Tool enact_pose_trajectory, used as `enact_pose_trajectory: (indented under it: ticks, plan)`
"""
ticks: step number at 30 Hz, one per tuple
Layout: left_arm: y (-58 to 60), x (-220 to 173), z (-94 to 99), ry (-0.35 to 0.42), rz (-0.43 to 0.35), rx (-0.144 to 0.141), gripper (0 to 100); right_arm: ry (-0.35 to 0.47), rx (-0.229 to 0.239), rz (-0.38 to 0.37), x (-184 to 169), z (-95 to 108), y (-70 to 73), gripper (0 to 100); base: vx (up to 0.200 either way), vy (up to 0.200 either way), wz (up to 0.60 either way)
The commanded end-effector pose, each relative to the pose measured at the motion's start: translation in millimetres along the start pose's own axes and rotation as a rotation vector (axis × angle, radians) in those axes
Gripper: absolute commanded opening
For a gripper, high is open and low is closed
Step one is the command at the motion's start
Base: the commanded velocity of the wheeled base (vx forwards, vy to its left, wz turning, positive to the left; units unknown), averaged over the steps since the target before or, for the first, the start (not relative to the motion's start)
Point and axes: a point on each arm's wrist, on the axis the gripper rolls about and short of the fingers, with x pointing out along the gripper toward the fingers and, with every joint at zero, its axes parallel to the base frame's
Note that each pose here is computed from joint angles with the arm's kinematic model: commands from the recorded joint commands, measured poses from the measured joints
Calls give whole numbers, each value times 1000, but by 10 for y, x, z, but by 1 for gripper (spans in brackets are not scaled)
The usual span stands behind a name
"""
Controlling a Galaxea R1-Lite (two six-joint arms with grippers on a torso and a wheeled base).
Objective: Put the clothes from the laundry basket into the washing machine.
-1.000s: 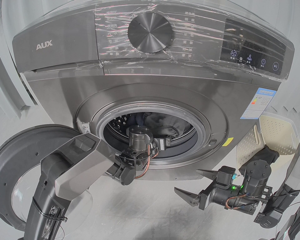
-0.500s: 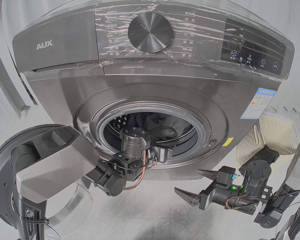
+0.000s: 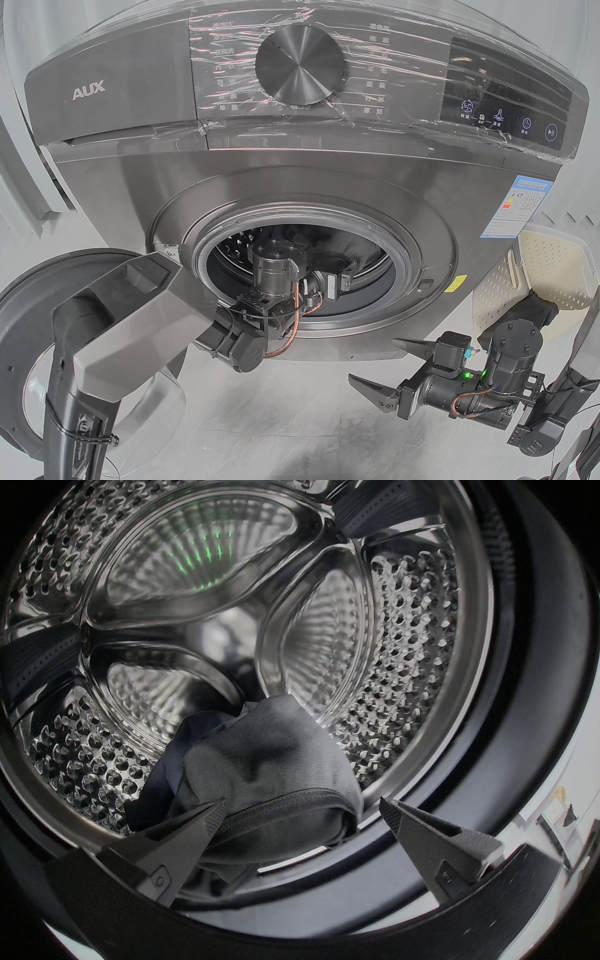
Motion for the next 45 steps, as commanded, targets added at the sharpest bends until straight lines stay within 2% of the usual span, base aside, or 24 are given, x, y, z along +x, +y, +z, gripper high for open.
enact_pose_trajectory:
  ticks: [1, 3, 4, 10, 11, 14, 15, 16, 17, 20, 25, 30, 31, 33, 36, 37, 39, 45]
  plan:
    - [187, 297, -422, 51, 47, 23, 100, 0, 0, 1, 7, -2, 0, 100, 0, 0, 0]
    - [225, 376, -468, 48, 62, 36, 100, -1, 0, 1, 9, 1, 0, 100, 0, 0, 0]
    - [232, 386, -477, 50, 62, 39, 0, -3, 0, 1, 7, 5, 1, 100, 0, 0, 0]
    - [261, 516, -461, 17, 67, 33, 0, -3, -1, 2, 16, 3, 4, 100, 0, 0, 0]
    - [280, 570, -439, -7, 72, 28, 0, -1, 1, 2, 23, -1, 4, 100, 0, 0, 0]
    - [451, 768, -365, -107, 124, 21, 0, 3, 1, 2, 29, -11, 2, 100, 0, 0, 0]
    - [490, 816, -321, -142, 142, 18, 0, 2, 1, 3, 29, -10, 3, 100, 0, 0, 0]
    - [490, 816, -321, -142, 142, 18, 0, 2, 1, 3, 29, -10, 3, 100, 0, 0, 0]
    - [568, 897, -287, -192, 173, 12, 0, 1, 1, 4, 32, -7, 3, 100, 0, 0, 0]
    - [673, 900, -299, -193, 196, 13, 0, 1, 1, 4, 32, -7, 3, 100, 0, 0, 0]
    - [714, 896, -277, -204, 203, 12, 0, 1, 1, 4, 36, -7, 3, 100, 0, 0, 0]
    - [688, 896, -278, -205, 197, 12, 0, -1, 6, 4, 34, -4, 3, 100, 0, 0, 0]
    - [662, 896, -277, -208, 192, 10, 100, -1, 6, 4, 34, -4, 3, 100, 0, 0, 0]
    - [624, 888, -229, -218, 184, 0, 100, -1, 6, 4, 34, -4, 3, 100, 0, 0, 0]
    - [530, 851, -39, -246, 167, -10, 100, -1, 6, 4, 34, -4, 3, 100, 0, 0, 0]
    - [530, 851, -39, -246, 167, -10, 100, -1, 6, 4, 34, -4, 3, 100, 0, 0, 0]
    - [447, 761, 58, -229, 154, -15, 100, -1, 6, 4, 30, -3, 3, 100, 0, 0, 0]
    - [164, 440, 107, -171, 103, -10, 100, 3, 6, 2, 17, -11, -1, 100, 0, 0, 0]
